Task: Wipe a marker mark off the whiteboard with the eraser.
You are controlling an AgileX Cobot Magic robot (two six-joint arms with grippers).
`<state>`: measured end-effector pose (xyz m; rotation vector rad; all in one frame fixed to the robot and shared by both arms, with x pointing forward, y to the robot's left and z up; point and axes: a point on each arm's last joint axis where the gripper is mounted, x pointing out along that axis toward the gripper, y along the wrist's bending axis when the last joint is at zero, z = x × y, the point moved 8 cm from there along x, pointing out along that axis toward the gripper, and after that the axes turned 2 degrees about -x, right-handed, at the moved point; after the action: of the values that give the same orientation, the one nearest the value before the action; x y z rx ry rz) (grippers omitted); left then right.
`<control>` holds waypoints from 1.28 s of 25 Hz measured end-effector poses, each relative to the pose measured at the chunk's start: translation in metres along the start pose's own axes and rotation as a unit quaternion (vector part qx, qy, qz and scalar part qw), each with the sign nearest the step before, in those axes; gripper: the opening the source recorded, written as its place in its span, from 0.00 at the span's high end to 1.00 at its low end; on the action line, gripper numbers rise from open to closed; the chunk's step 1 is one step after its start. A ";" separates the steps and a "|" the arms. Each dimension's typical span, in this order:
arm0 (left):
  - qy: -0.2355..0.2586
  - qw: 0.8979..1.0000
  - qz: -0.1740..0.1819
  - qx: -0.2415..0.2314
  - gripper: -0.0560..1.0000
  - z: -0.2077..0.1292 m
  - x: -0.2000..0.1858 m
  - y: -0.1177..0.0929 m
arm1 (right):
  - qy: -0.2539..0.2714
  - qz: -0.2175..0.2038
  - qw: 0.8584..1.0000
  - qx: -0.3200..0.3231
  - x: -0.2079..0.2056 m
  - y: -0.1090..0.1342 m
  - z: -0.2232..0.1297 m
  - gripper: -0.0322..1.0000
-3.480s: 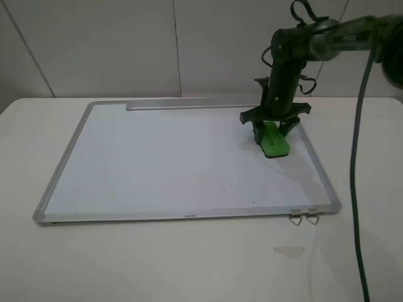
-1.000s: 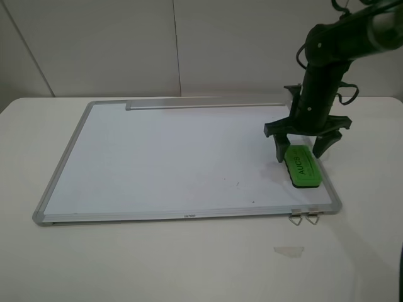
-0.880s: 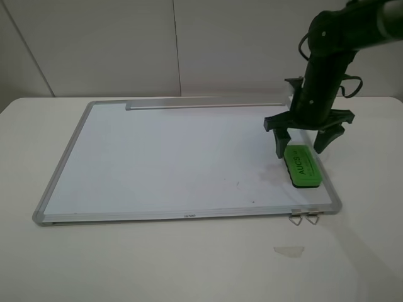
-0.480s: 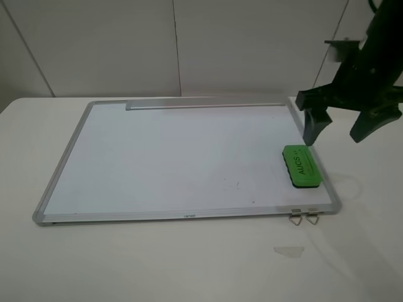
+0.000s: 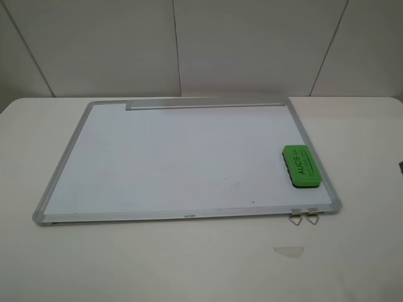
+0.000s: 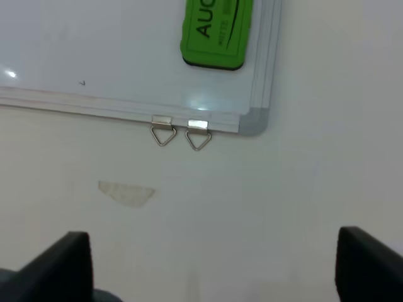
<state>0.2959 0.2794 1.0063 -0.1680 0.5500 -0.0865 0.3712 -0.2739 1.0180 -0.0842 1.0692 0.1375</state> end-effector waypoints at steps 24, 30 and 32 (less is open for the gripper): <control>0.000 1.000 0.000 0.000 0.21 0.000 0.000 0.000 | -0.239 0.006 0.970 -0.032 -0.023 -0.004 -0.047 0.22; 0.000 1.000 0.000 0.000 0.21 0.000 0.000 0.000 | -0.238 -0.057 0.969 0.036 -0.023 -0.020 -0.048 0.22; 0.000 1.000 0.000 0.000 0.21 0.000 0.000 0.000 | -0.245 -0.070 0.966 0.050 -0.026 -0.022 -0.049 0.22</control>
<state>0.2959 0.2794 1.0063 -0.1680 0.5500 -0.0865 0.3198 -0.3045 1.0169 -0.0318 0.5723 -0.0246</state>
